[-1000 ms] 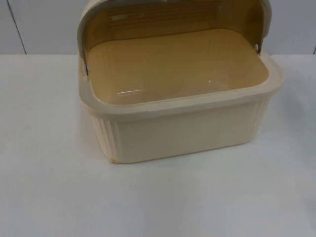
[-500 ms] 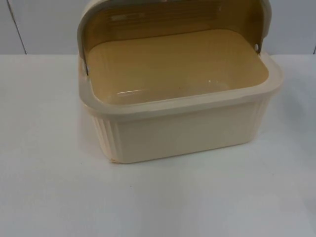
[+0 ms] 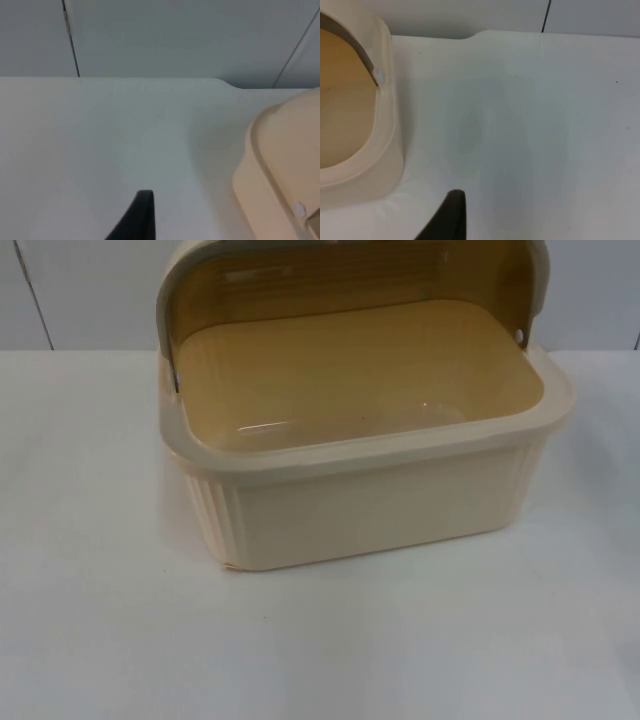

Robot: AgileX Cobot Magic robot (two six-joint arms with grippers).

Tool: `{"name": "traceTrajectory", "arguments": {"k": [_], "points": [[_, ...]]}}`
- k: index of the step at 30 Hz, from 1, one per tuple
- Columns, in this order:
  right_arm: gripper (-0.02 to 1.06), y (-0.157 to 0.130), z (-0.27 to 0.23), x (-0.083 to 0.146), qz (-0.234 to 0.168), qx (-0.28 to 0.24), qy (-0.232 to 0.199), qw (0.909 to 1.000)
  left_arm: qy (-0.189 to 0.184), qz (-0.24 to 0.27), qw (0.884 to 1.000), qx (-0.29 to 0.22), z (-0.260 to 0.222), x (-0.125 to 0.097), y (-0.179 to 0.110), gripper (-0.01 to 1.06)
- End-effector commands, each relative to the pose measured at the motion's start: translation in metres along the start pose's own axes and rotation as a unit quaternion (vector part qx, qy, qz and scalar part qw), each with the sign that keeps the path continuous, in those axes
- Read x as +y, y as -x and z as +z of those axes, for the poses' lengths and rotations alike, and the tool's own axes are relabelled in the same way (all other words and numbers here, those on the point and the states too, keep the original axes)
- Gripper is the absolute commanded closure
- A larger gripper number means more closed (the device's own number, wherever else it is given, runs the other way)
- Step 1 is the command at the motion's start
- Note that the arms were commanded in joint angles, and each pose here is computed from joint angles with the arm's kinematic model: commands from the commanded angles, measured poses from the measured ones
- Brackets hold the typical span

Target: Open the box lid with the left hand, place the block into the box with the right hand, then close the box lid with the left hand.

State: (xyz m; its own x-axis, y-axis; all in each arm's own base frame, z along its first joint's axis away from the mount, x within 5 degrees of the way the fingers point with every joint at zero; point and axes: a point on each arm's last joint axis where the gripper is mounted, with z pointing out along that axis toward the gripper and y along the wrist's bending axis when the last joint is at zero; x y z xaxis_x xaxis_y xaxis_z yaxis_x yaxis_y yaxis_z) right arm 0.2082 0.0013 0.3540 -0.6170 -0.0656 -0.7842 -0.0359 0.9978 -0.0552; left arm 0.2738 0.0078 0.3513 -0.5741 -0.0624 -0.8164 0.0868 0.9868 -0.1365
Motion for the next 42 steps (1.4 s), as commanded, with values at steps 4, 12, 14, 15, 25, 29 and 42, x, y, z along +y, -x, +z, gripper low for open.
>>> {"name": "traceTrajectory", "arguments": {"k": [4,12,14,15,25,29,42], "points": [[0.00,0.003,-0.003,0.000,0.003,-0.012,0.001,0.9999,-0.006,-0.007,1.000,0.012,0.000,0.000,-0.003,0.00],[0.00,-0.016,0.004,0.003,0.049,0.053,0.012,0.9973,-0.006,-0.007,1.000,0.013,0.000,0.000,-0.004,0.00],[0.00,-0.031,0.012,0.004,0.063,0.081,0.010,0.9947,-0.006,-0.006,1.000,0.013,0.000,0.000,-0.004,0.00],[0.00,-0.038,0.015,0.004,0.065,0.090,0.010,0.9937,-0.005,-0.006,1.000,0.012,0.000,0.000,-0.003,0.00],[0.00,-0.060,0.063,0.007,0.065,0.189,0.010,0.9797,-0.005,-0.007,1.000,0.008,0.000,0.000,-0.003,0.00],[0.00,-0.062,0.080,0.014,0.057,0.202,0.018,0.9775,-0.005,-0.007,1.000,0.009,0.000,0.000,-0.003,0.00],[0.00,-0.097,0.147,0.055,0.076,0.231,0.039,0.9690,-0.006,-0.007,1.000,0.012,0.000,0.000,-0.003,0.00]]}}
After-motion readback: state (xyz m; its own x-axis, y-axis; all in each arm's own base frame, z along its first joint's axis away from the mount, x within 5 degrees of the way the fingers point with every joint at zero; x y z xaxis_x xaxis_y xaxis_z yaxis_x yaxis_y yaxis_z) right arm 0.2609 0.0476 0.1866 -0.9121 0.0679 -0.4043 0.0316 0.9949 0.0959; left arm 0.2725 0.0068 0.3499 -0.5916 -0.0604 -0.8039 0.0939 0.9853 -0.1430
